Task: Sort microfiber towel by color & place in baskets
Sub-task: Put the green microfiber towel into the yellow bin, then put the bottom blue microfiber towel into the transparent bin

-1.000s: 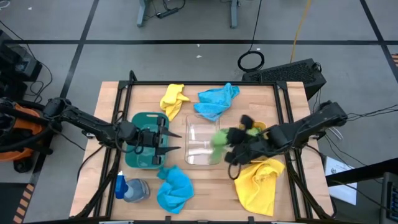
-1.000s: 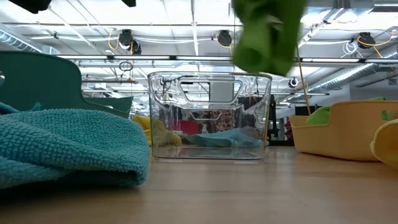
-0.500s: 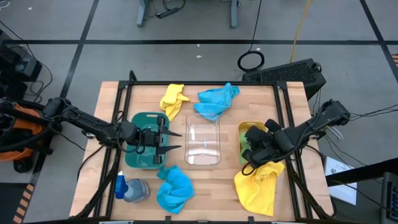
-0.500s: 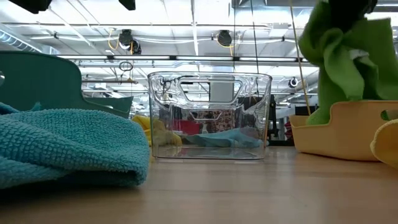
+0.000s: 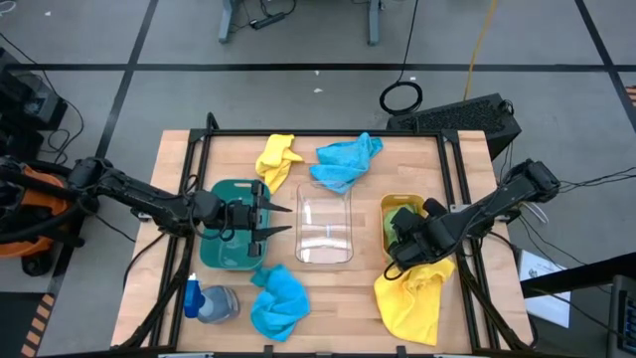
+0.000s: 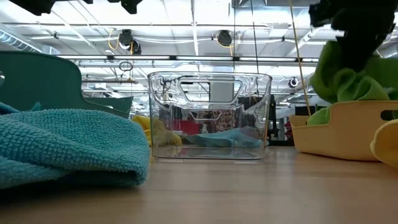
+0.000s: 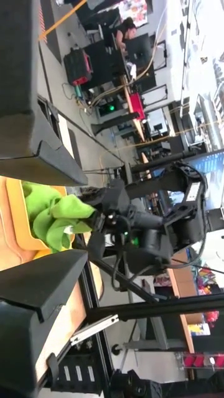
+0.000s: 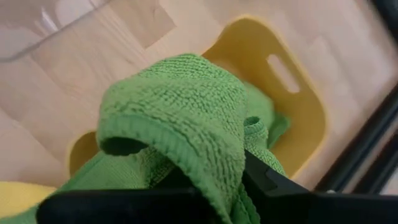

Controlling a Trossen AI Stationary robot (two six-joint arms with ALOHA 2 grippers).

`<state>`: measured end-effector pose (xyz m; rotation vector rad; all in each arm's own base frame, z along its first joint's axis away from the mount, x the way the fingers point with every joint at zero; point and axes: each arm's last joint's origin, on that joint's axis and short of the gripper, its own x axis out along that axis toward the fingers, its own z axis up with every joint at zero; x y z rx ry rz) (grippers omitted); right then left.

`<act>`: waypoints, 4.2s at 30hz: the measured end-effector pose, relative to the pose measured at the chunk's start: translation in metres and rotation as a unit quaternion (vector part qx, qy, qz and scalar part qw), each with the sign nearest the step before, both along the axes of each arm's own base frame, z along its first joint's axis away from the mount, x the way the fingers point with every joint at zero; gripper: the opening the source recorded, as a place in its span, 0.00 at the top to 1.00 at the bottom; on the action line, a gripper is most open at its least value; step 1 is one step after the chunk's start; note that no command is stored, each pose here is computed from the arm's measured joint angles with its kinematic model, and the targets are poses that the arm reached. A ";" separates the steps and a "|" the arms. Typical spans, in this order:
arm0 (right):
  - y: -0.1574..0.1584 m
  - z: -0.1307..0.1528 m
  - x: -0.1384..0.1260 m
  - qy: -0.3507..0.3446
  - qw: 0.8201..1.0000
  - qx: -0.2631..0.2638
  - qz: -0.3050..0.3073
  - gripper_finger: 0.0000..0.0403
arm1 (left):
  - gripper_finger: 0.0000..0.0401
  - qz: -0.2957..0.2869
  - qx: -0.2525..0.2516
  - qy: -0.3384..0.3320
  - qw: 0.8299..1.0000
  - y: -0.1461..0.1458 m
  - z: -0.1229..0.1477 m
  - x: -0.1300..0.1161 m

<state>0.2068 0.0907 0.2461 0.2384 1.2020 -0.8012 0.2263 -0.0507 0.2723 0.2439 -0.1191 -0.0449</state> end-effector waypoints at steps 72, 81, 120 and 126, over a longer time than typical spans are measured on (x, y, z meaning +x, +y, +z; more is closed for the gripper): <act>-0.040 -0.058 -0.018 0.071 0.981 0.137 0.119 0.93 | 0.54 -0.011 0.003 0.007 1.000 -0.001 -0.002 0.000; -0.038 -0.057 -0.014 0.050 0.978 0.165 0.120 0.99 | 0.54 -0.011 0.002 0.007 1.000 -0.001 -0.002 0.000; 0.009 0.033 0.010 -0.143 0.951 -0.142 0.234 0.84 | 0.34 -0.094 -0.069 0.456 0.883 -0.127 -0.083 0.046; 0.009 0.033 0.010 -0.146 0.952 -0.140 0.230 0.84 | 0.31 -0.102 -0.089 0.508 0.851 -0.136 -0.102 0.056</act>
